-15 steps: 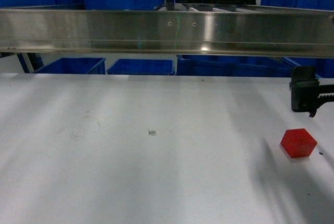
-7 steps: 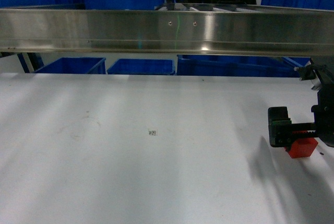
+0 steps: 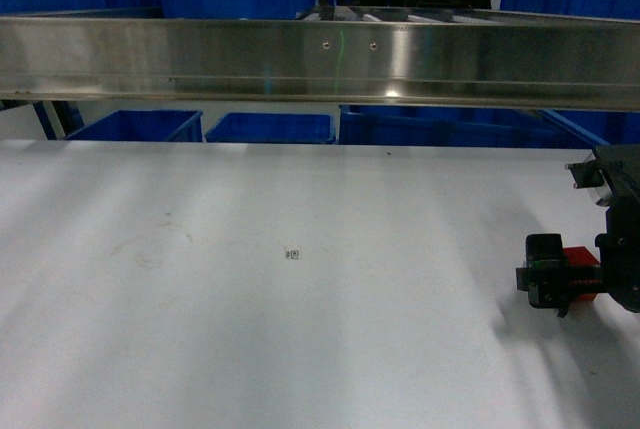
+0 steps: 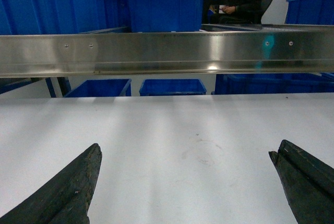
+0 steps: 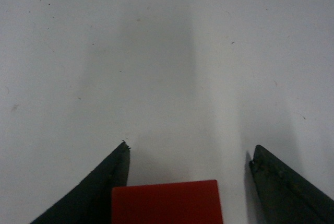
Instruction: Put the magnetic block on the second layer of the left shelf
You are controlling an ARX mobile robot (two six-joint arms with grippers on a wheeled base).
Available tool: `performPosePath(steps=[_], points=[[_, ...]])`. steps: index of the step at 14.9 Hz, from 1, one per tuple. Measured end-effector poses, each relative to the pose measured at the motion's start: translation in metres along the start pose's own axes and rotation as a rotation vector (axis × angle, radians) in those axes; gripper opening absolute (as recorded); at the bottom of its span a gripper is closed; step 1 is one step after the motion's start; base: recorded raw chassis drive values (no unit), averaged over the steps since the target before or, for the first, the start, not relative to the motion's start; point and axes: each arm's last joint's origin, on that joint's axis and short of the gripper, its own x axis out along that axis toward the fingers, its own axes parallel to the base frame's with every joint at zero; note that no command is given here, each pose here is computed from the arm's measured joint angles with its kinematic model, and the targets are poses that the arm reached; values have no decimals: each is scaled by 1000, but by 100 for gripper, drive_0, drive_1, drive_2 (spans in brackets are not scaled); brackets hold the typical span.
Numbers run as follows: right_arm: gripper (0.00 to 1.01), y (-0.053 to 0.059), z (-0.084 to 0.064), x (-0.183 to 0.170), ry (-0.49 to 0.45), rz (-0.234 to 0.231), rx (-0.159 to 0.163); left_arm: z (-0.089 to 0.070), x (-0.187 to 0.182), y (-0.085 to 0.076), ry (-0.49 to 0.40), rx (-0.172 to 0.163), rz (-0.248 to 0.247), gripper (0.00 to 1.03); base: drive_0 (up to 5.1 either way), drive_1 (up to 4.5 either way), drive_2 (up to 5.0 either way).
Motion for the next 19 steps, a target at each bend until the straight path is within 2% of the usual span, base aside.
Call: performPosePath(steps=[3,5,7,9,10,11,13,14,16,18,19], points=[[34,1,0,2,-21,-12,-35,0,0,0,0,0,0,98,0,0,0],[34,1,-1,-2,-28,-16,-44,0,0,0,0,0,0,98,0,0,0],[34,-2,6,-26,-68,-19,-51,0,0,0,0,0,0,98,0,0,0],[34,-7,28,-72,-216,-18,-64,0,0,0,0,0,0,98,0,0,0],[34,-11,32,-102,-268,-6,-59,0,0,0,0,0,0,98,0,0,0],[34,-13,27,-123,-276,2,-57,0,0,0,0,0,0,98,0,0,0],[34,-18,8,-164,-275,6,-24,0,0,0,0,0,0,98,0,0,0],[34,-19,5,-180,-305,0,-7,0,0,0,0,0,0,98,0,0,0],[34,-21,16,-210,-444,-29,7,0,0,0,0,0,0,98,0,0,0],[34,-32,18,-216,-465,-78,24,0,0,0,0,0,0,98,0,0,0],[34,-36,17,-214,-454,-87,23,0,0,0,0,0,0,98,0,0,0]])
